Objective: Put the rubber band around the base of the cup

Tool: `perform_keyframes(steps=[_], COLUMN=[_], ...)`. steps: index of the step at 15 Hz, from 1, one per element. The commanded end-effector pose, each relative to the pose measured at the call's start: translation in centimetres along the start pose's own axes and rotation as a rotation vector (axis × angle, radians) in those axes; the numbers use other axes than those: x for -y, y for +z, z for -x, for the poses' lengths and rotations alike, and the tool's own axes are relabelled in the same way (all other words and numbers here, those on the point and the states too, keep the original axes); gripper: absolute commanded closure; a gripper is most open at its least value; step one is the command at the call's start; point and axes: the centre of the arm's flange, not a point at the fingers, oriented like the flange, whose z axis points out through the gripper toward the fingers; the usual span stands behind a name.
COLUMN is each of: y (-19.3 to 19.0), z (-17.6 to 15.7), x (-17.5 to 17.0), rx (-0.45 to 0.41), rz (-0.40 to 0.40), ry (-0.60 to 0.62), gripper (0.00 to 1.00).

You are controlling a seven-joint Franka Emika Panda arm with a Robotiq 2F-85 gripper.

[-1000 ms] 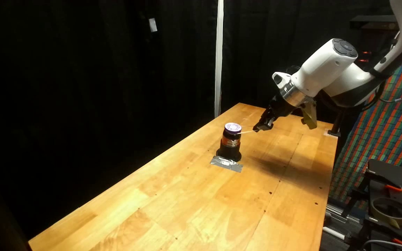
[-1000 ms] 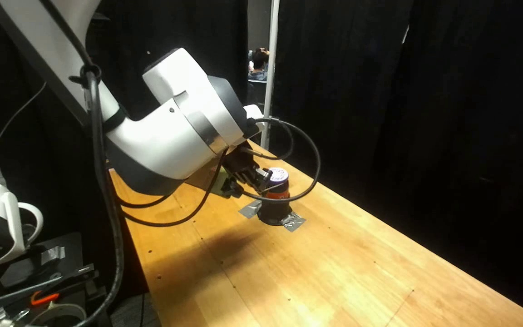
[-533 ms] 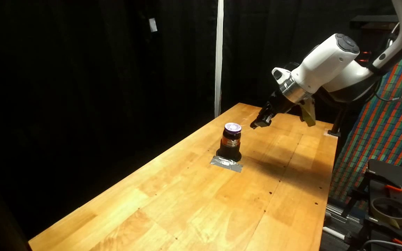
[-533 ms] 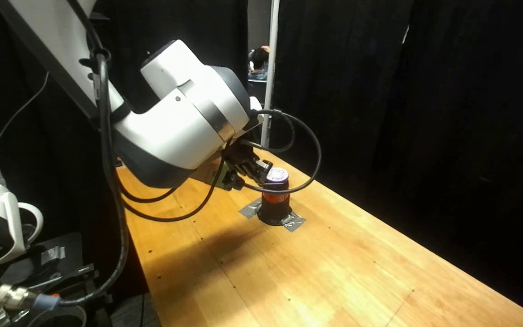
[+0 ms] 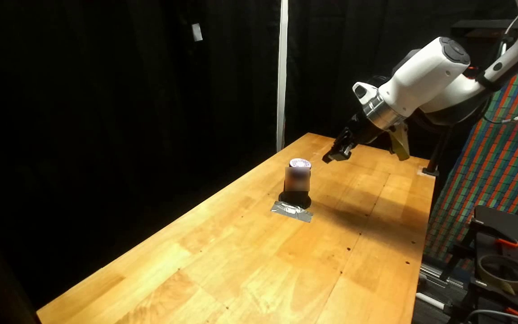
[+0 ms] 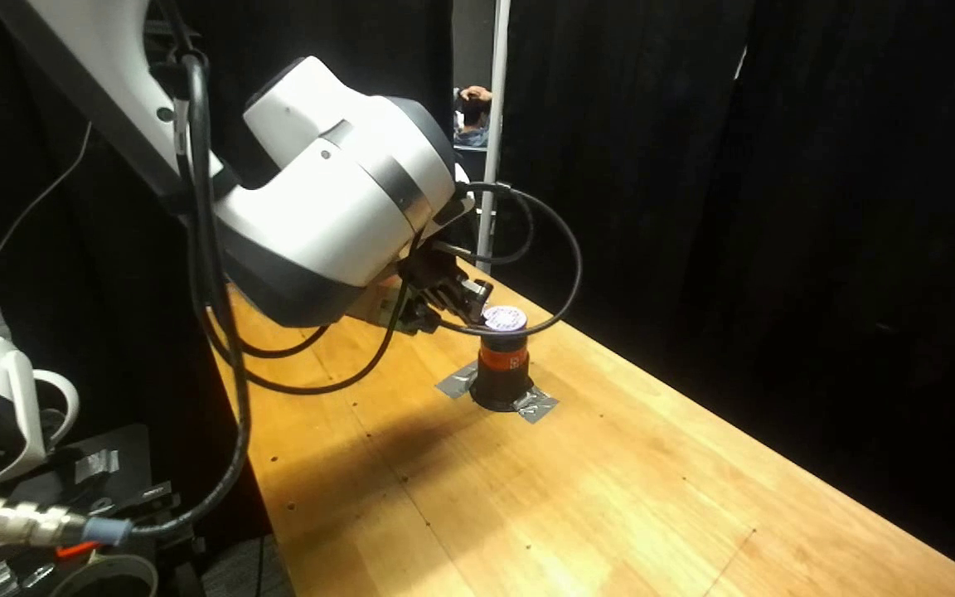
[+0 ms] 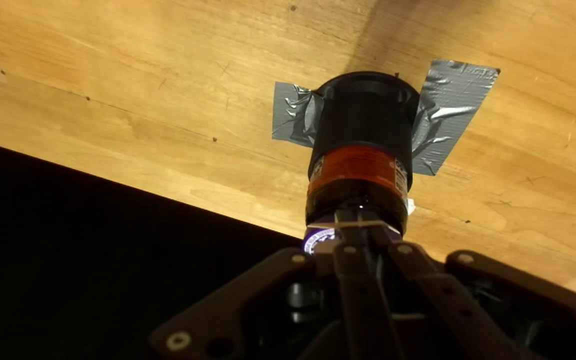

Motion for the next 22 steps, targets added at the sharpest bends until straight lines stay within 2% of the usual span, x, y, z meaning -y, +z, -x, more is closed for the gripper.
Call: perform_keyframes(steps=[1,3,7,9,10,11,13,14,18,21,22], y=[0.9,0.2,-1.3,-3.0,-5.0,-7.3,-9.9,-9.2,-7.3,-7.8,-8.4], z=[7.1,7.2,9.1,9.0,8.1,6.8,5.3,5.8,9.2,9.8,9.5], x=[1.9,2.1,3.6,3.5,3.3,3.3,3.0,2.6,2.4,3.3,3.7], rx=[-0.075,-0.065,-0.107,-0.079,-0.021,0.05,0.154,0.199,0.349,0.418,0.424], rz=[0.027,0.022,0.062,0.051,0.055,0.078,0.145,0.175,0.297,0.347,0.351], ry=[-0.005,-0.023,-0.028,-0.046,-0.066,-0.065,-0.053,-0.041,0.007,0.03,0.045], gripper=[0.9,0.9,0.89,0.9,0.91,0.7,0.64,0.58,0.27,0.05,0.01])
